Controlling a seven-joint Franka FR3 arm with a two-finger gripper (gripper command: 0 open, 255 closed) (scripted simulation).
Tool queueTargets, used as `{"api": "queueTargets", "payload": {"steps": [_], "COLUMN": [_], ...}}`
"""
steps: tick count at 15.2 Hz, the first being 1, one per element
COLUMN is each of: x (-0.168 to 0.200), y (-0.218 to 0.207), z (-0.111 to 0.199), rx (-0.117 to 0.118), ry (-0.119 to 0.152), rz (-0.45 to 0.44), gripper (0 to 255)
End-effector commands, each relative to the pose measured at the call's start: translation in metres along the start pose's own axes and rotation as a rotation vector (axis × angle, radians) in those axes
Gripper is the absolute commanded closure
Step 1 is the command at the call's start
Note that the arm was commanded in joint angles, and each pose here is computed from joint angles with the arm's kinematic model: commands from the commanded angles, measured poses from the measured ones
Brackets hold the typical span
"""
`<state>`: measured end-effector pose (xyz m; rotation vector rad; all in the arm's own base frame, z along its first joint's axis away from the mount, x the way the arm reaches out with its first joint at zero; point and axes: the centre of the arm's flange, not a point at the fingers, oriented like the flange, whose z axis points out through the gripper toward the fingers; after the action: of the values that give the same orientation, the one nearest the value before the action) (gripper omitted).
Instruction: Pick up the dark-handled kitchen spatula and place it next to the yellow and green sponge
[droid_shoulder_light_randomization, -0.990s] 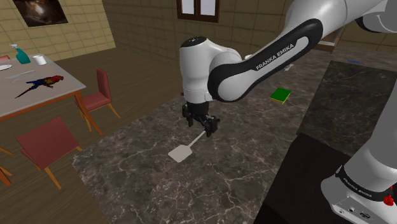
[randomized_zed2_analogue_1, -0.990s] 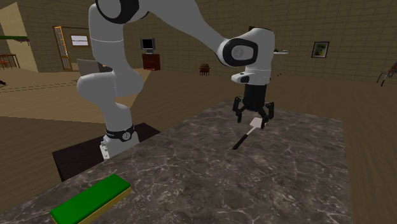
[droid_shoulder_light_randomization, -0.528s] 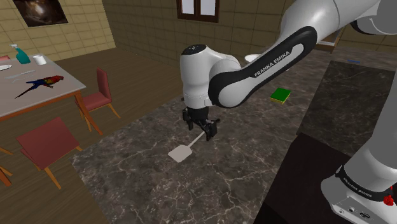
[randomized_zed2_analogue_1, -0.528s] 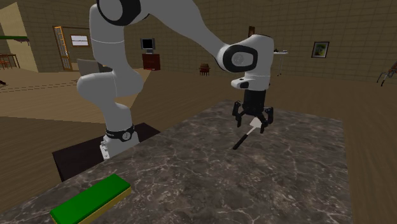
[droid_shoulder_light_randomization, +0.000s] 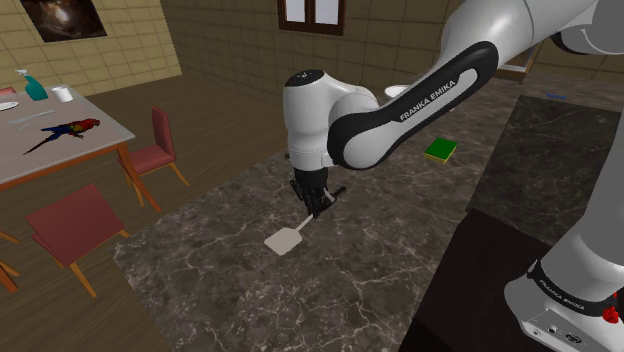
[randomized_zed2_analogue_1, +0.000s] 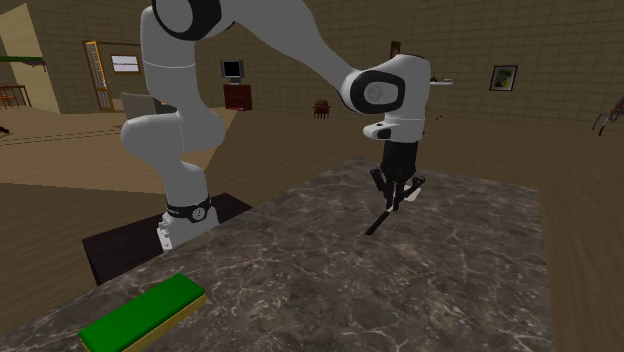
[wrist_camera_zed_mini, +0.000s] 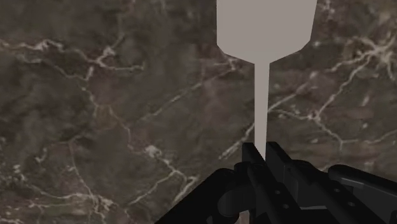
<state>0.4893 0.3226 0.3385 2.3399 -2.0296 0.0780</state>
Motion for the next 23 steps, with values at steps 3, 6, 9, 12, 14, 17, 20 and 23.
{"api": "queueTargets", "payload": {"steps": [3, 6, 9, 12, 14, 17, 20, 23], "x": [0.000, 0.000, 0.001, 0.002, 0.003, 0.004, 0.005, 0.006], "y": [0.000, 0.000, 0.000, 0.000, 0.000, 0.000, 0.000, 0.000], "z": [0.000, -0.005, -0.021, -0.037, -0.047, -0.063, -0.079, -0.094], "rx": [0.000, 0.000, 0.000, 0.000, 0.000, 0.000, 0.000, 0.000], "ry": [0.000, 0.000, 0.000, 0.000, 0.000, 0.000, 0.000, 0.000], "rz": [0.000, 0.000, 0.000, 0.000, 0.000, 0.000, 0.000, 0.000], "gripper": [255, 255, 255, 255, 255, 255, 255, 255]}}
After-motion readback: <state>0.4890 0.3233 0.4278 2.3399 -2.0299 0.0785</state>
